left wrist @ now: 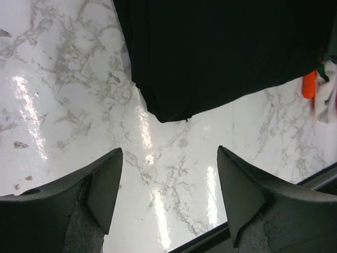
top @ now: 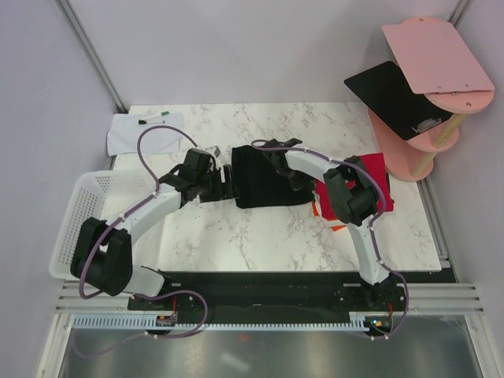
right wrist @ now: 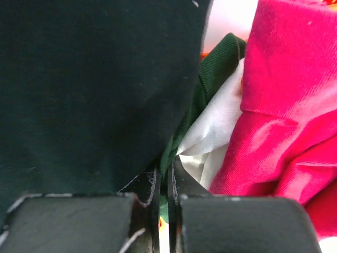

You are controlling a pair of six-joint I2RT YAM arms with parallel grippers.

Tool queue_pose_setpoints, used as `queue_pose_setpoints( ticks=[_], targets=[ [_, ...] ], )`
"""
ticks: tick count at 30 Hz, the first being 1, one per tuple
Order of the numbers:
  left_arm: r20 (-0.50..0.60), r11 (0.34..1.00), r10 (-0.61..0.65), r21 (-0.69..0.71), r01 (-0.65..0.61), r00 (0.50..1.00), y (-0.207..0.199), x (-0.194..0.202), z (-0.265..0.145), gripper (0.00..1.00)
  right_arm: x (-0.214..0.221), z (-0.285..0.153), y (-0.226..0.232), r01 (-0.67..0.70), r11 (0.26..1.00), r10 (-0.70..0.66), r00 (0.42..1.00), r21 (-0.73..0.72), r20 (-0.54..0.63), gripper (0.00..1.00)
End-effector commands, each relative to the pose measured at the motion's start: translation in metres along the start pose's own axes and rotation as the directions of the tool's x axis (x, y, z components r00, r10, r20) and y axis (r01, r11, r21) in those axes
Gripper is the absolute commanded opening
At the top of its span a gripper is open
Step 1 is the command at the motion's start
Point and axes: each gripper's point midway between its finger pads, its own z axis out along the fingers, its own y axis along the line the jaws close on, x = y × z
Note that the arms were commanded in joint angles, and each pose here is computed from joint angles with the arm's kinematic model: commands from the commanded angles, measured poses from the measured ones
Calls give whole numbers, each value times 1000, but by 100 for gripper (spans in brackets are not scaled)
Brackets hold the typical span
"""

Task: Fold and stack the t-shirts
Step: Put the neatly folded tshirt into the corner of the board with the right arm

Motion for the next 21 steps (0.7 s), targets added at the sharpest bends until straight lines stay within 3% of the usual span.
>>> queue_pose_setpoints(
  ticks=[1,4,5,6,11,15,17,18,19,21],
  targets=[
    [35,997,-12,-82,15,999,21,-22,25,80,-16,3,76,-86,972,86,996,-217,-9,0],
    [33,995,-50,-83,52,998,27,-35,44,80,-30,-12,74,-97,969,108,993,-228,36,7],
    [19,994,-63,-90,64,998,30,-39,55,80,-31,-16,71,-97,969,112,992,-225,51,17],
    [13,995,-67,-75,68,998,29,-42,63,80,-39,-23,70,-103,966,127,988,-238,88,36],
    [-25,995,-85,-57,84,996,30,-53,99,79,-63,-78,39,-142,934,227,944,-329,237,78],
    [-31,992,-98,-77,95,995,36,-54,109,73,-68,-108,24,-140,909,267,920,-394,288,89],
    [-41,991,-107,-88,103,993,40,-50,109,55,-67,-111,23,-135,903,270,917,-407,295,91],
    [-38,990,-111,-94,108,993,42,-51,107,39,-67,-114,22,-132,900,272,914,-415,299,91],
    [-38,987,-119,-109,114,992,47,-48,105,5,-66,-113,23,-128,897,270,916,-424,295,91],
    [-32,980,-139,-146,133,990,58,-47,96,2,-67,-116,26,-123,889,277,913,-442,301,95]
  ],
)
